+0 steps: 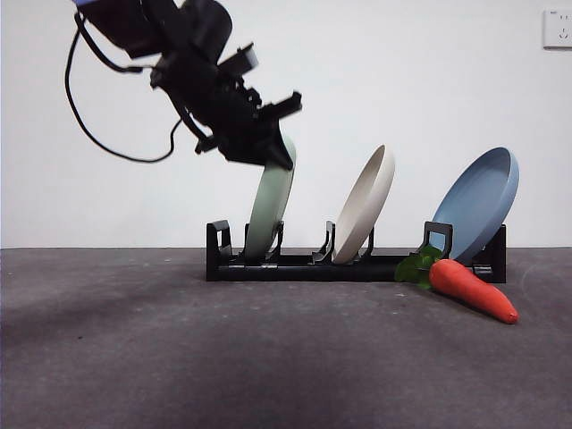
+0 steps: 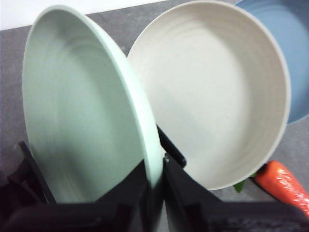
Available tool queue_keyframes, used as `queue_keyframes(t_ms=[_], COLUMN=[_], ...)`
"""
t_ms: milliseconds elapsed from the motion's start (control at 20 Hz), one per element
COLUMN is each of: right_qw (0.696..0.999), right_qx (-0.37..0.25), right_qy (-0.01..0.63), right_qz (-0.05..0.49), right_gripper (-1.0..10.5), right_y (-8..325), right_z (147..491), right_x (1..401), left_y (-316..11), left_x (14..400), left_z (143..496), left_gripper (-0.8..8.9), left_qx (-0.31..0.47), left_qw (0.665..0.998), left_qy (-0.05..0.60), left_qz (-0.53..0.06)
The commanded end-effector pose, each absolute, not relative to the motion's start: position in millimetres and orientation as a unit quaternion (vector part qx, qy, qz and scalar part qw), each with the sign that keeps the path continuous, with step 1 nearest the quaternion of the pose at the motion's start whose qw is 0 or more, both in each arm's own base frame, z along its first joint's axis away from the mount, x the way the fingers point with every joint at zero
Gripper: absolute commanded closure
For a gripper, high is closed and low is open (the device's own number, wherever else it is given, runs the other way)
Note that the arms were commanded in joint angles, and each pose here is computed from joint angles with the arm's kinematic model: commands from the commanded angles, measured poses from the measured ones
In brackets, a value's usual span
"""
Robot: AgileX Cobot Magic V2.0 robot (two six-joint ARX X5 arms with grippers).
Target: Take the green plate from the plate rack,put the plate on the table,take the carrot from the table,put the carrot in the plate
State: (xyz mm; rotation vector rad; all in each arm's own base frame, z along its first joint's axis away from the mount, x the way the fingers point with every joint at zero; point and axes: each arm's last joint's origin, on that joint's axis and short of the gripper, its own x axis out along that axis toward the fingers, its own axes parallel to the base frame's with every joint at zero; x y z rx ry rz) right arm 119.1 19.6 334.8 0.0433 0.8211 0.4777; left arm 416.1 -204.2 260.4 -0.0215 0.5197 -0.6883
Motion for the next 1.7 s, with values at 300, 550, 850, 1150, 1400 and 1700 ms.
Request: queue_keyframes(t_ms=[300,550,850,1150,1400,1700], right_qw=[0.89,0.89,0.892,0.894,0.894,0.894], right_qx=[0.023,0.023,0.022,0.023,0.025,0.025], right_qy=[0.393,0.393,0.39,0.384,0.384,0.384], right_qz=[0.23,0.23,0.23,0.23,0.229,0.229], right_gripper=[3.2,3.2,3.2,3.2,3.2,3.2], right_y=[19.9,19.9,19.9,20.0,20.0,20.0], right_z=[335.3,335.3,335.8,336.6,336.7,336.8], right_x=[119.2,119.3,119.8,120.7,120.8,120.8], left_y=[-185.9,-186.0,-239.9,-272.0,-288.3,-308.1], left_x=[361.0,284.8,218.4,176.5,158.1,157.6], left_z=[357.4,387.2,360.2,279.9,209.1,159.6], left_gripper=[8.2,8.19,8.19,8.19,8.19,8.19], left_qx=[-0.011,0.166,0.334,0.452,0.533,0.58], left_qw=[0.913,0.898,0.836,0.789,0.741,0.722], left_qy=[0.182,0.24,0.299,0.286,0.272,0.272], left_qz=[-0.365,-0.328,-0.315,-0.302,-0.304,-0.263])
